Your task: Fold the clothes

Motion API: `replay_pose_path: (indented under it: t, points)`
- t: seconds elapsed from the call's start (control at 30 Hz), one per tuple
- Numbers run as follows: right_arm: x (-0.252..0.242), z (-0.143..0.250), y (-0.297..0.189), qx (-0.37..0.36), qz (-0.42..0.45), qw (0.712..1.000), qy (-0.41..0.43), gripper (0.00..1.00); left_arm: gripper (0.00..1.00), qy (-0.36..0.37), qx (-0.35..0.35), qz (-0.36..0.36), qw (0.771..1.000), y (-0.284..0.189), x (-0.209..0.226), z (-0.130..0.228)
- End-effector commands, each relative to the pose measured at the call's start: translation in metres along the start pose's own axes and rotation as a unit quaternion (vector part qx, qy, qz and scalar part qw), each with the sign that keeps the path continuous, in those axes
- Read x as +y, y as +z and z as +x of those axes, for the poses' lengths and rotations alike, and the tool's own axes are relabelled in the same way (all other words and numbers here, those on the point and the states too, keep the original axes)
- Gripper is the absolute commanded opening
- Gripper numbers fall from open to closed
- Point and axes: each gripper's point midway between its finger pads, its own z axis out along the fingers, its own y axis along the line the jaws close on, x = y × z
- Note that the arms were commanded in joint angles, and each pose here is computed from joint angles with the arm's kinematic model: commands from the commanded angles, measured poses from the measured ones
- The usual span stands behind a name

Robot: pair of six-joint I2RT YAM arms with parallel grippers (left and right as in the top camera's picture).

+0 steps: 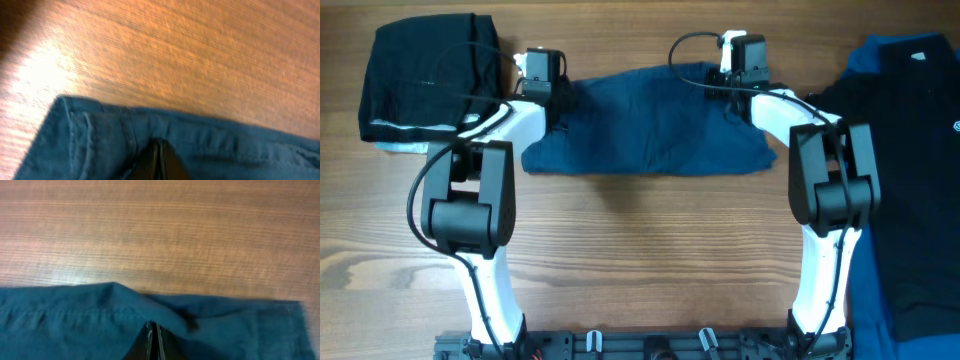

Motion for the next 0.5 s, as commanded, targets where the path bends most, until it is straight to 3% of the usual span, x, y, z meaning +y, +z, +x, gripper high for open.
replay_pose_path:
  t: [0.0,0.13,0.23,0.27,0.33,0.37,0.4,0.47]
  points:
    - [-0.015,0.026,0.022,0.018,0.032,0.999,-0.006,0.06,0.04,0.012,-0.004,-0.026,1.0,0.012,0.026,-0.005]
    - [-0.009,-0.016,0.002,-0.036,0.026,0.999,-0.008,0.07,0.04,0.047,-0.071,0.007,0.996,-0.032,-0.001,-0.055]
    - [0.004,-0.063,-0.047,-0.071,0.007,0.997,-0.008,0.07,0.04,0.02,-0.127,0.037,0.991,-0.096,-0.018,-0.098]
    - [0.016,-0.07,-0.065,-0.064,-0.021,0.998,-0.009,0.11,0.04,0.017,-0.132,0.04,0.99,-0.11,-0.019,-0.102]
    - [0.052,-0.062,-0.107,-0.014,-0.119,0.993,-0.011,0.14,0.04,0.02,-0.112,0.03,0.993,-0.134,-0.014,-0.096]
    - [0.065,-0.05,-0.13,0.025,-0.156,0.987,-0.005,0.09,0.04,0.023,-0.086,0.026,0.996,-0.14,-0.01,-0.085]
    - [0.071,-0.038,-0.145,0.057,-0.173,0.983,0.002,0.04,0.04,0.027,-0.055,0.027,0.998,-0.14,-0.009,-0.071]
    - [0.074,-0.004,-0.162,0.134,-0.182,0.974,0.021,0.04,0.04,0.032,0.023,0.033,0.999,-0.133,-0.005,-0.034]
